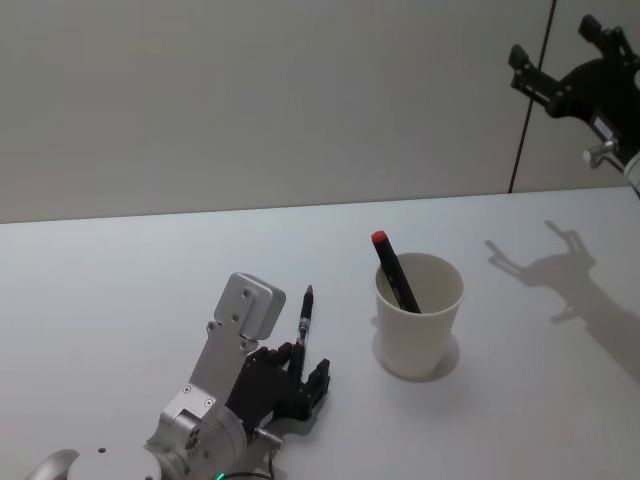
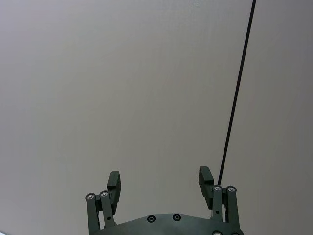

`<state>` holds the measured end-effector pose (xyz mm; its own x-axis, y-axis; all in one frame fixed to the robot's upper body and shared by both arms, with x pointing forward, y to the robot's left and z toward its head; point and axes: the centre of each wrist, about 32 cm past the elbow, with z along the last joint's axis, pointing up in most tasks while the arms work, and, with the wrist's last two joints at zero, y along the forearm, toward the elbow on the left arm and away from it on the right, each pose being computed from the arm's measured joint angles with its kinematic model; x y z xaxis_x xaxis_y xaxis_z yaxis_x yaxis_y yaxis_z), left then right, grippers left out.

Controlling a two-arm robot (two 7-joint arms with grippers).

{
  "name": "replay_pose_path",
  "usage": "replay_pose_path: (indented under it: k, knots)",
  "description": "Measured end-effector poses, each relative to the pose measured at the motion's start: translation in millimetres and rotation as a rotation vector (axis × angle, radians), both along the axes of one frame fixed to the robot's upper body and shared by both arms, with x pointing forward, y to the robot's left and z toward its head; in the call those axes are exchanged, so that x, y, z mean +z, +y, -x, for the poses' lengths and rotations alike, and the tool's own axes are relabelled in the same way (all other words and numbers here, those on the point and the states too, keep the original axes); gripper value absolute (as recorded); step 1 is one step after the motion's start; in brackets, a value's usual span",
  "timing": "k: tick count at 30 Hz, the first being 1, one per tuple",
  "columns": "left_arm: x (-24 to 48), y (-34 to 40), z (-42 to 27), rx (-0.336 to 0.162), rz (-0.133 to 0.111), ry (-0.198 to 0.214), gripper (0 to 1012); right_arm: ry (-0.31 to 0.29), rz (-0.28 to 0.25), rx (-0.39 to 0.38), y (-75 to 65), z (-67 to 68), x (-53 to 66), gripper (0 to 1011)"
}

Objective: Place the pen into the pen holder.

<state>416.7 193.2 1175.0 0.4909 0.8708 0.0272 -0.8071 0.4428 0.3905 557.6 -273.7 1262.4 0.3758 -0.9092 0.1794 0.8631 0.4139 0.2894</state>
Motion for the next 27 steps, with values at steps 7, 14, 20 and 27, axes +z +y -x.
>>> replay_pose_path:
  k: [7,14,20,27]
  knots:
    - [0.0,-0.1,0.0,0.000,0.001,0.000,344,0.000,0.000,0.000,0.0,0.0,0.0,1001]
    - [0.0,-0.2,0.0,-0.001,0.001,0.000,165,0.000,0.000,0.000,0.0,0.0,0.0,1001]
    - [0.0,-0.2,0.0,-0.001,0.001,0.000,164,0.000,0.000,0.000,0.0,0.0,0.0,1001]
    - [0.0,-0.1,0.0,-0.001,0.001,0.000,165,0.000,0.000,0.000,0.0,0.0,0.0,1001]
